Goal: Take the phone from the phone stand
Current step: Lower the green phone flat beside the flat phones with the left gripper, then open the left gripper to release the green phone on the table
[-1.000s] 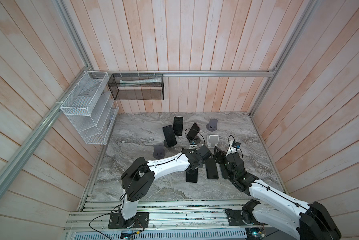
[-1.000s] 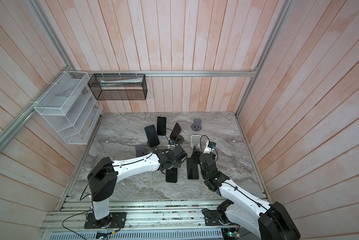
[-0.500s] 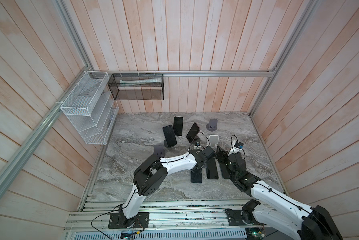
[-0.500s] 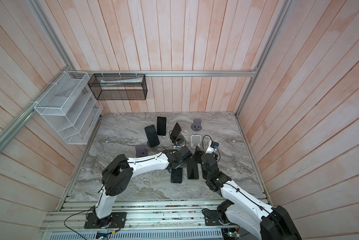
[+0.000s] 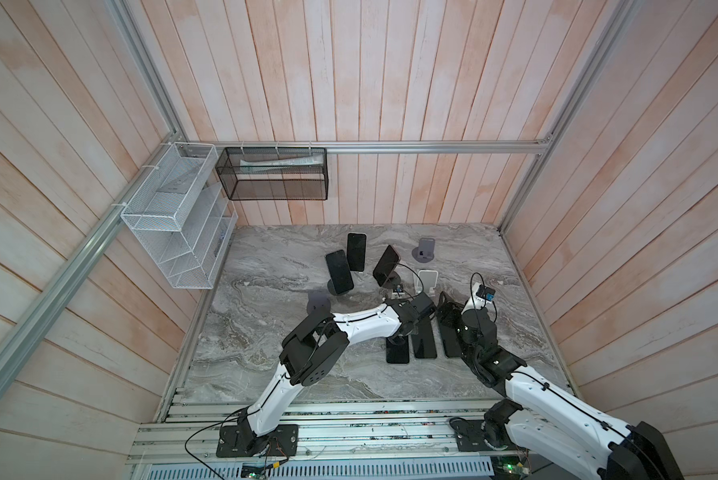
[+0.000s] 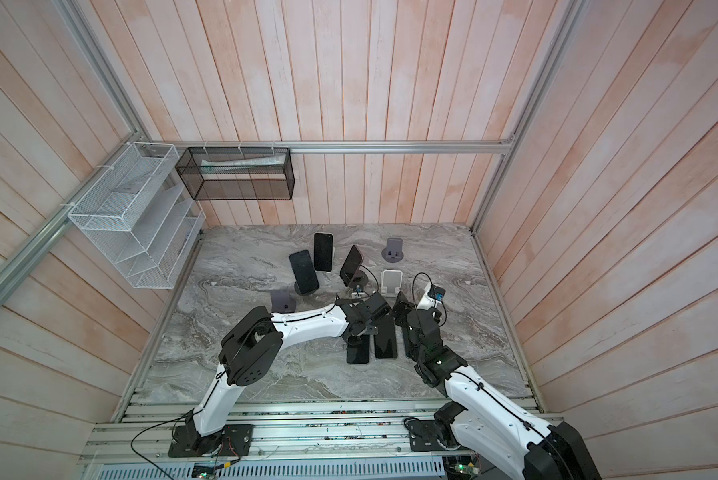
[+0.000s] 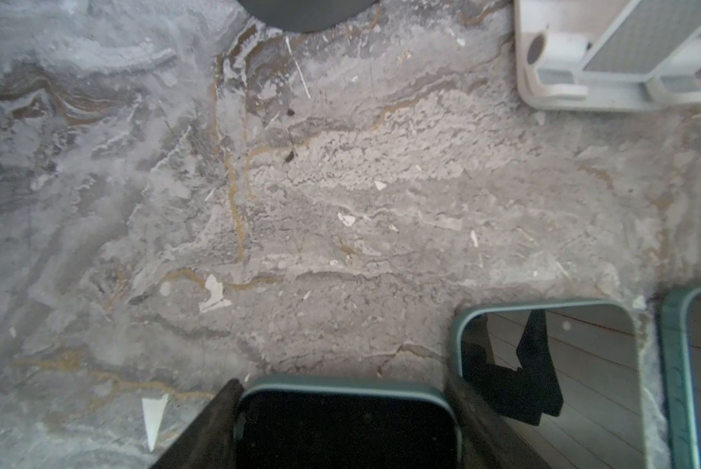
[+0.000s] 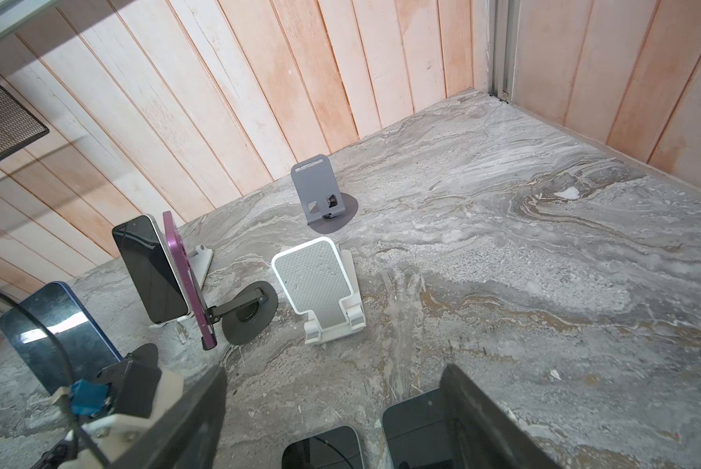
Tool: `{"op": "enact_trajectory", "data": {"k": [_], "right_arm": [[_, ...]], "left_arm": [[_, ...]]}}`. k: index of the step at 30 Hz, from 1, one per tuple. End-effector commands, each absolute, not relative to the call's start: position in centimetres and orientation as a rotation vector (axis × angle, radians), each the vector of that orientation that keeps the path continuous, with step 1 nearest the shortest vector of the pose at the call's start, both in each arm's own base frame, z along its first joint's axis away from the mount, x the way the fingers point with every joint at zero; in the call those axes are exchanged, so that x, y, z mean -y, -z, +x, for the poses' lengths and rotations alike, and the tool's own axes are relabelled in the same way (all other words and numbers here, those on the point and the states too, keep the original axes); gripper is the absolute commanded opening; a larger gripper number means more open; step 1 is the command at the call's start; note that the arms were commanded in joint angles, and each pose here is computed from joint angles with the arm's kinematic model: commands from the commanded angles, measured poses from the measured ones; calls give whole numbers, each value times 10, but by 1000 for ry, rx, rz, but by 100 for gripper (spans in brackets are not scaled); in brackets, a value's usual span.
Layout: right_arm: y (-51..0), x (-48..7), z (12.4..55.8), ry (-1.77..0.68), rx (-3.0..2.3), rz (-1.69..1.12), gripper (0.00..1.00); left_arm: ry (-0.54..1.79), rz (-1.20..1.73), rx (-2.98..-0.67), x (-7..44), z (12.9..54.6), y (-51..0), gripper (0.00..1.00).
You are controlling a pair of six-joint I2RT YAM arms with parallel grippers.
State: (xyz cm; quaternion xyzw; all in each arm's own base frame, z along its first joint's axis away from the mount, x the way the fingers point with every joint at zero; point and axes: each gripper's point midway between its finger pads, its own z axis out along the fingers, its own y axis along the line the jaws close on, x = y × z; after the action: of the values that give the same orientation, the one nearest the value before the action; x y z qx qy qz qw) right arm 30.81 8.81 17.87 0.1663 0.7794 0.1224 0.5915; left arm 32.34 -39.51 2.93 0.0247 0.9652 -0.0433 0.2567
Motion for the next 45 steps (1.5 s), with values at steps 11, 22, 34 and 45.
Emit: {"op": "enact_trajectory", "data": {"k": [11,22,34,45], "right_arm": [[-178,-87,303,-335,-1773,392,83],[-182,-88,302,-351,-1759,389,83],[-187,-87,300,-381,-1745,406,84],[-190,-87,298,-400,-1730,399,86]], "left_arm": [[21,35,-2612,380,330,-10,53],[10,9,-2613,381,332,-10,62],[-17,-60,-2560,371,332,-20,67],[34,-49,-2497,368,331,-40,75]]}}
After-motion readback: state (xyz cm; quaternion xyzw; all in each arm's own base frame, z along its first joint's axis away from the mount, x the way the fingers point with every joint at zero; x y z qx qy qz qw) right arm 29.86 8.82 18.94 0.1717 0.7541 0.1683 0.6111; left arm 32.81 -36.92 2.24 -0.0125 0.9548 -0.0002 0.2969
